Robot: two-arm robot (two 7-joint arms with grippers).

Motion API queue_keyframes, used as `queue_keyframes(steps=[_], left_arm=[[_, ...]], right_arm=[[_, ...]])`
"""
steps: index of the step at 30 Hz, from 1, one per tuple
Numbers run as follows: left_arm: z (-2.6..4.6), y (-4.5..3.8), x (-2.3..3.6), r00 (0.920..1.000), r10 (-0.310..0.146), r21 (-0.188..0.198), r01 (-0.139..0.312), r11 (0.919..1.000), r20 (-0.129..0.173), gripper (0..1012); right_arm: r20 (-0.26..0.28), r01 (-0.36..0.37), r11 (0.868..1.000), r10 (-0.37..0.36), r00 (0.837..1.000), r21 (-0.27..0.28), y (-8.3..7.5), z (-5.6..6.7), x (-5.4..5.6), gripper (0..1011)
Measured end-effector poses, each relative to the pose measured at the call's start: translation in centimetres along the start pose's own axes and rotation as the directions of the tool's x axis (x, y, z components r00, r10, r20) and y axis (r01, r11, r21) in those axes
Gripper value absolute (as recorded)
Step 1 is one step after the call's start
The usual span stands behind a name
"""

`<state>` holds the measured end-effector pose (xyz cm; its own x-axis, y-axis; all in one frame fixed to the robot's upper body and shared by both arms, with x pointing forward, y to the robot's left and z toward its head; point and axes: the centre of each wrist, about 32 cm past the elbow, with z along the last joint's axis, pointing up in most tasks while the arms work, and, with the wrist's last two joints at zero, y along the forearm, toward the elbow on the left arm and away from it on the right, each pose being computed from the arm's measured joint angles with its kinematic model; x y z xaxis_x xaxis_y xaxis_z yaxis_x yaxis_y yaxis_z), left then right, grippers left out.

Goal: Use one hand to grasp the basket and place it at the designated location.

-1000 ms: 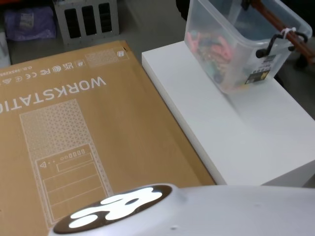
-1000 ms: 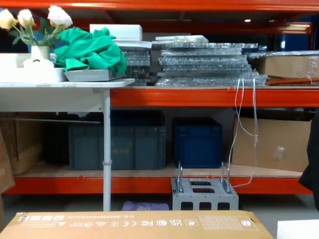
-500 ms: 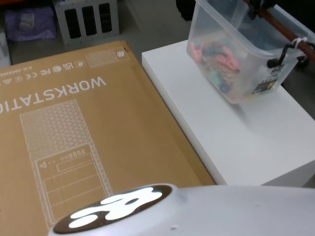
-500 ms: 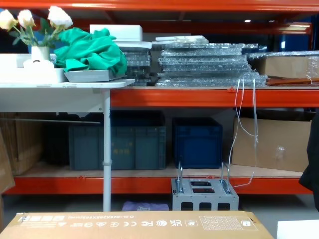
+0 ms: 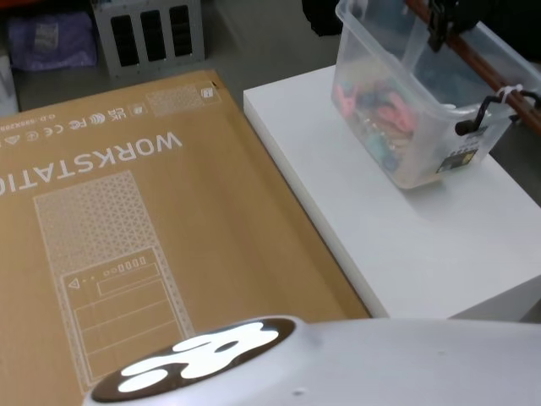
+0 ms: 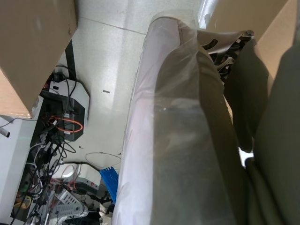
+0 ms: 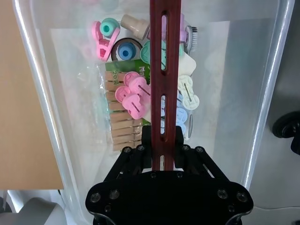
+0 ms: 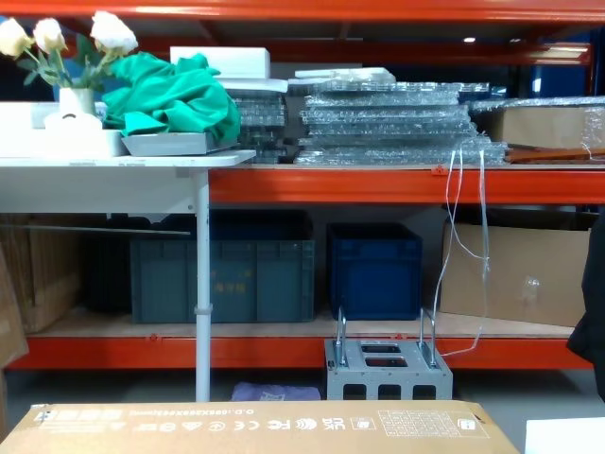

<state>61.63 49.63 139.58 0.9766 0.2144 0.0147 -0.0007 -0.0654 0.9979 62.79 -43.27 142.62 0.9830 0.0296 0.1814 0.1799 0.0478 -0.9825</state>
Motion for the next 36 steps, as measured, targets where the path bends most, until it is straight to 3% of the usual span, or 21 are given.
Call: queue_keyframes(steps=[21,36], left_arm=[[0.00,0.00,0.00,1.0000,0.000,0.000,0.000,1.0000,0.000,0],[-0.01,0.00,0.00,1.0000,0.000,0.000,0.000,1.0000,0.000,0]], right_arm=[[0.006,-0.058,0.998,0.059,0.998,-0.022,3.4,0.8,0.2,235],[0.030,-0.066,0.998,0.066,0.997,-0.016,3.9,1.1,-0.2,235]])
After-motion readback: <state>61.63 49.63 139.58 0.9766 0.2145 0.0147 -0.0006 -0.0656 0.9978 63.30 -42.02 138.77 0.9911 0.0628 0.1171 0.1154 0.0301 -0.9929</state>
